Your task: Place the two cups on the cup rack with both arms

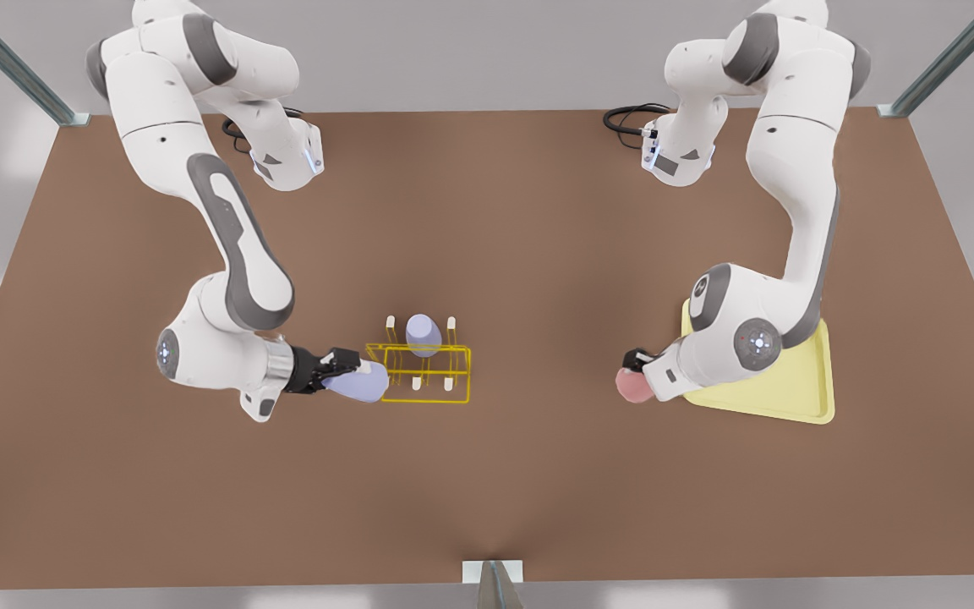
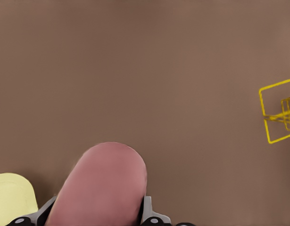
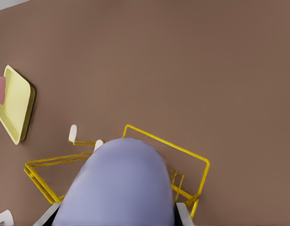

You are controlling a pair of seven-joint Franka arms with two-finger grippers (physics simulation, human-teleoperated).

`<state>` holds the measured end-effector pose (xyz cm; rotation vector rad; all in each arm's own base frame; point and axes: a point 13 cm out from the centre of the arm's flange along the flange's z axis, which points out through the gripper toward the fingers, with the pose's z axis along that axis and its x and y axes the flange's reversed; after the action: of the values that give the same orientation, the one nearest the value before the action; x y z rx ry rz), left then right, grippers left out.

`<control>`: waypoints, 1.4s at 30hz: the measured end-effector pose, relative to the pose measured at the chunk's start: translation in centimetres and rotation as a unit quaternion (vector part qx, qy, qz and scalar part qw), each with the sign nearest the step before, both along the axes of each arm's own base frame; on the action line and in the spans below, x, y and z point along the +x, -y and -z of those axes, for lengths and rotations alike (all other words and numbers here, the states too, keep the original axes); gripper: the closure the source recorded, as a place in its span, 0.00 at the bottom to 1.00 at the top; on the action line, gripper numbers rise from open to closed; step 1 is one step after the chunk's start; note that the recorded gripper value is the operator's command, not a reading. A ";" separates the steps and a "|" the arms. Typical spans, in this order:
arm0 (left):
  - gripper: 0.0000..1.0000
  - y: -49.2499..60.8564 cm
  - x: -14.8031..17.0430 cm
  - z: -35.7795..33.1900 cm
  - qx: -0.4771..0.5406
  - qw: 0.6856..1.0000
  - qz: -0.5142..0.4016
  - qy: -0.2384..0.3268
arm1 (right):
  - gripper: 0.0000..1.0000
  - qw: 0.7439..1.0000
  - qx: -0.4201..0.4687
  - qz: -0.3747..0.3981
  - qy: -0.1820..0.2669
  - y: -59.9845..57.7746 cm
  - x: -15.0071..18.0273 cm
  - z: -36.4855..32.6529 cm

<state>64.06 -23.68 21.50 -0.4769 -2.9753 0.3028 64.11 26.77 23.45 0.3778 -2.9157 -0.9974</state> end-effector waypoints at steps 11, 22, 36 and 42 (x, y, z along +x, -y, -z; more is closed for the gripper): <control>0.17 17.8 2.9 -2.0 -0.057 0.982 -0.180 -0.030 | 0.00 1.000 0.001 -0.006 -0.019 -2.2 -1.1 2.2; 0.17 28.5 -0.5 -4.2 -0.106 0.942 -0.308 -0.079 | 0.00 0.977 -0.199 -0.006 0.075 18.4 6.4 -9.0; 0.00 33.1 0.1 -0.7 -0.137 0.897 -0.410 -0.092 | 0.00 0.929 -0.369 -0.010 0.021 25.4 -8.5 -24.0; 0.00 31.6 2.0 -2.5 -0.146 0.883 -0.439 -0.084 | 0.00 0.931 -0.366 0.009 -0.004 26.5 -9.0 -23.3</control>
<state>66.06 -55.24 24.01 0.8799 -2.7616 0.8138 55.14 0.29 46.79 0.2912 -2.9989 0.1333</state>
